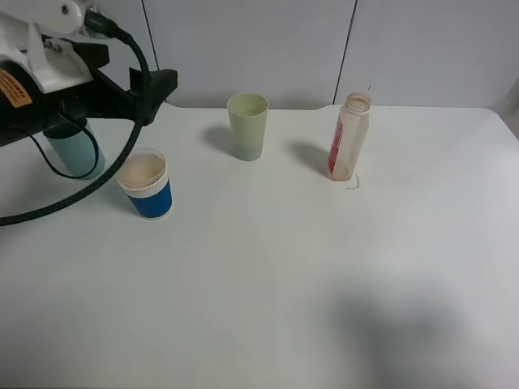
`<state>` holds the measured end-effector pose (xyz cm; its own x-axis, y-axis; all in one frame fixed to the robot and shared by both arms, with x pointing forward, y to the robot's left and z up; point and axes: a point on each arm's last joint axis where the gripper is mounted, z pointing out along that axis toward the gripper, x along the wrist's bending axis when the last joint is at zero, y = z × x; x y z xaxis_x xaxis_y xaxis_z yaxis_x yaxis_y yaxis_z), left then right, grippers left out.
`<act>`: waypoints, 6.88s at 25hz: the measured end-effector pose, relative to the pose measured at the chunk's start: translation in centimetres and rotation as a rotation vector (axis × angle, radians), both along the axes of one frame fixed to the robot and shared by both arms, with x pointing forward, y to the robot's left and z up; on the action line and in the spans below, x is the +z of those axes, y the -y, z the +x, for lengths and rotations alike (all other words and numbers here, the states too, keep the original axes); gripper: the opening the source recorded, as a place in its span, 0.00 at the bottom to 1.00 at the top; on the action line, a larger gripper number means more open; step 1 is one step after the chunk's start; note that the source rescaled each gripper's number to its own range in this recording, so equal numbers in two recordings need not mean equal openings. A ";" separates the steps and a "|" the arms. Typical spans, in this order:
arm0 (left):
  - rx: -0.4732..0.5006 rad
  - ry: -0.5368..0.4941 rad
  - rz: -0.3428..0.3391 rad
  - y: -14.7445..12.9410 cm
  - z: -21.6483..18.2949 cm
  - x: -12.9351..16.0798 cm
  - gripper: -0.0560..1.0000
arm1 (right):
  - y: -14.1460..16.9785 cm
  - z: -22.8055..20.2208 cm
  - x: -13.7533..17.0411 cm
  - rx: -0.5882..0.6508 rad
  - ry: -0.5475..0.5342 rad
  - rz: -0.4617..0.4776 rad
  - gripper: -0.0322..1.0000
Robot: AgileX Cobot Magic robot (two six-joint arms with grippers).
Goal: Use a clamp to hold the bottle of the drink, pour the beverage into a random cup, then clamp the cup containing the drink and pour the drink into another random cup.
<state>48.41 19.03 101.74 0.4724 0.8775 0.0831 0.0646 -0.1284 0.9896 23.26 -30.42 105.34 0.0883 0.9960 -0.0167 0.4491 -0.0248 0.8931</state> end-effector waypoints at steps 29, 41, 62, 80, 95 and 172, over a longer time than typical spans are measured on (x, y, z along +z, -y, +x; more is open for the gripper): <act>-0.147 -0.231 -0.050 9.4 -0.4 -3.4 0.95 | 0.0 0.0 0.0 0.000 0.000 0.000 0.98; -0.091 -0.313 -0.073 12.0 1.6 -5.3 0.95 | 0.0 0.0 0.0 0.000 0.000 0.000 0.98; 0.068 -0.480 -0.168 14.9 4.6 -9.3 0.95 | 0.0 0.0 0.0 0.000 0.000 0.000 0.98; 0.197 -0.474 -0.145 15.5 6.7 -12.9 0.92 | 0.0 0.0 0.0 0.000 0.000 0.000 0.98; 0.336 -0.382 -0.188 13.9 9.0 -14.0 0.92 | 0.0 0.0 0.0 0.000 0.000 0.000 0.98; 0.290 -0.194 -0.139 15.0 15.1 -18.9 0.16 | 0.0 0.0 0.0 0.000 0.000 0.000 0.98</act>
